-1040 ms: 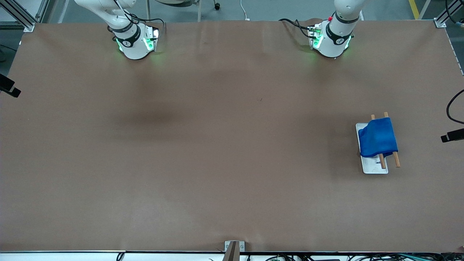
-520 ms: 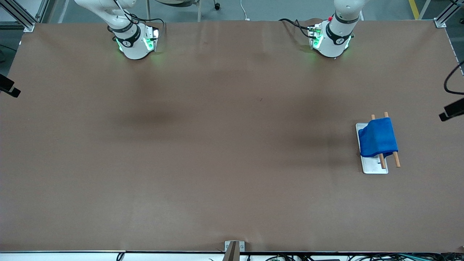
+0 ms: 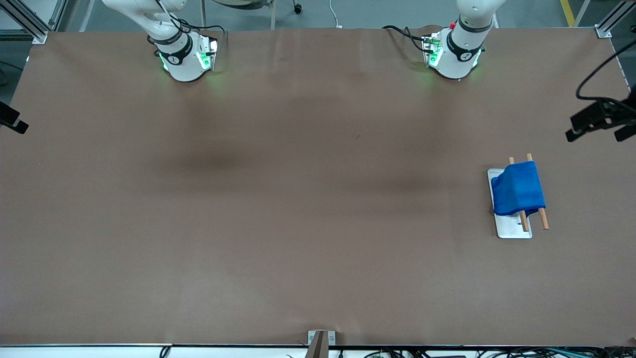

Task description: Right arm passes towel to left arm to hang

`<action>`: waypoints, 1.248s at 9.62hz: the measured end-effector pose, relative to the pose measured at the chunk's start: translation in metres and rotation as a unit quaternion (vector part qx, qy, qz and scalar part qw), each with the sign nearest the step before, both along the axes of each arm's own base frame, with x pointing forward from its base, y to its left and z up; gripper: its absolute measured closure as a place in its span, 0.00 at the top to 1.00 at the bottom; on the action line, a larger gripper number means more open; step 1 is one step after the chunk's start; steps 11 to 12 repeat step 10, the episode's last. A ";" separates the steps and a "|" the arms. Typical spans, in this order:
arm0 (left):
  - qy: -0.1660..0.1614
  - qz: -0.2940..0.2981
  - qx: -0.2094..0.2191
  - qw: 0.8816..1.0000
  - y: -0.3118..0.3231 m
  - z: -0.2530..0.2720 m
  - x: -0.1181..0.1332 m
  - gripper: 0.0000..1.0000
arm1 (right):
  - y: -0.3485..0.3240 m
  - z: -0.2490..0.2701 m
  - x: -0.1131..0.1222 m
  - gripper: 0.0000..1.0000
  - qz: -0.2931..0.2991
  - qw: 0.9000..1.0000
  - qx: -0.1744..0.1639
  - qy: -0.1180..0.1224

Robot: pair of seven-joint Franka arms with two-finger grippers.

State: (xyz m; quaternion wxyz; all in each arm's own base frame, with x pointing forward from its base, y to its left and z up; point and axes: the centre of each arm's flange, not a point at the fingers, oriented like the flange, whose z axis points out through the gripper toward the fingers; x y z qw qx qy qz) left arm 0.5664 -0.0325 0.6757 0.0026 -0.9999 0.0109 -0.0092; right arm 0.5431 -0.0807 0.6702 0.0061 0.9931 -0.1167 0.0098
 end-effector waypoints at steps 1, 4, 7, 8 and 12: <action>0.008 -0.004 0.006 1.000 -0.012 0.001 -0.007 1.00 | 0.000 -0.002 0.000 1.00 0.000 1.000 0.000 0.002; 0.024 -0.002 0.001 1.000 -0.023 -0.008 -0.017 1.00 | 0.000 -0.010 0.001 1.00 0.001 1.000 0.002 0.011; 0.035 -0.004 -0.006 0.999 -0.033 -0.016 -0.040 1.00 | 0.000 -0.010 0.001 1.00 0.010 1.000 0.003 0.011; 0.032 -0.006 -0.003 0.999 -0.036 -0.017 -0.050 1.00 | 0.000 -0.010 0.001 1.00 0.010 1.000 0.002 0.011; 0.028 -0.008 0.000 1.000 -0.038 -0.018 -0.061 1.00 | 0.000 -0.010 0.002 1.00 0.010 1.000 0.002 0.009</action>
